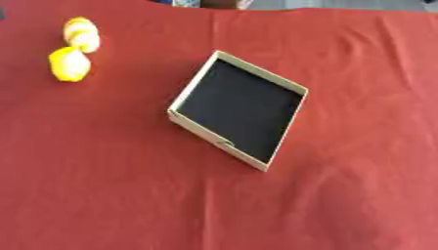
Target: Pick up objects on the table and place them in the box.
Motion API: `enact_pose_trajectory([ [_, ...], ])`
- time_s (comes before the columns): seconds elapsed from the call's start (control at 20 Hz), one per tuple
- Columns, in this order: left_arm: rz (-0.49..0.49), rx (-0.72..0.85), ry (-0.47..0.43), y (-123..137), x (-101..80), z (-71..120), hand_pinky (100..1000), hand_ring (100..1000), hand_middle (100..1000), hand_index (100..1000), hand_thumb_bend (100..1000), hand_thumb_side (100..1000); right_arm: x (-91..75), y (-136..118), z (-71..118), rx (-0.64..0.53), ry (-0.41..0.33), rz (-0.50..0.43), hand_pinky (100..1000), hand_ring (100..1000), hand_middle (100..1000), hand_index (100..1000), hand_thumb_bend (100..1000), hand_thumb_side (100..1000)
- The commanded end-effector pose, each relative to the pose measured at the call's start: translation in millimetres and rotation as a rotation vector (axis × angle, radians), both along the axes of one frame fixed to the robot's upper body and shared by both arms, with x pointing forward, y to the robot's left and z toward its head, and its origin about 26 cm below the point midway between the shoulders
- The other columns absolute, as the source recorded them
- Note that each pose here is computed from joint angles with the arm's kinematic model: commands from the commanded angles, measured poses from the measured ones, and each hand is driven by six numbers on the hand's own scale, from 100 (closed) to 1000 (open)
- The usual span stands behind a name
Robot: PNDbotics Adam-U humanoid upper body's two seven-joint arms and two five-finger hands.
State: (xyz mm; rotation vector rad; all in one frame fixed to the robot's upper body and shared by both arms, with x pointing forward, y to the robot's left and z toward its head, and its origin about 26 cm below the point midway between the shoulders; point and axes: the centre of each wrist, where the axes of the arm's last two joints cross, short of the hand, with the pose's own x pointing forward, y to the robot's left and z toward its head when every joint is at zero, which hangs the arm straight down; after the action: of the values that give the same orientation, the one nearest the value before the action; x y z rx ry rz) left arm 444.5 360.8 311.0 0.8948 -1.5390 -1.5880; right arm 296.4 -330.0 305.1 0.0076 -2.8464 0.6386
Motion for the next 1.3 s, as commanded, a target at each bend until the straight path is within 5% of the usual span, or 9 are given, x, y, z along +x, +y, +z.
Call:
enact_pose_trajectory([
  [0.05,0.038,0.024,-0.034,4.0,0.7,12.3,937,895,958,940,519,137,-5.2,1.7,8.4,-0.017,-0.029,0.010,918,894,780,838,100,561],
  [0.5,-0.026,-0.006,0.034,-15.5,13.6,6.2,931,879,955,945,470,237,-3.5,6.8,10.1,-0.021,-0.021,0.035,920,895,779,837,100,565],
  [0.9,0.001,-0.043,0.003,-28.2,21.8,6.7,916,867,940,934,443,202,-1.6,13.9,14.2,-0.035,-0.026,0.074,922,896,777,835,100,568],
  [1.3,0.075,-0.054,-0.047,-30.9,25.8,3.8,809,740,805,836,159,110,-0.3,17.6,14.3,-0.047,-0.013,0.096,925,898,776,834,100,572],
])
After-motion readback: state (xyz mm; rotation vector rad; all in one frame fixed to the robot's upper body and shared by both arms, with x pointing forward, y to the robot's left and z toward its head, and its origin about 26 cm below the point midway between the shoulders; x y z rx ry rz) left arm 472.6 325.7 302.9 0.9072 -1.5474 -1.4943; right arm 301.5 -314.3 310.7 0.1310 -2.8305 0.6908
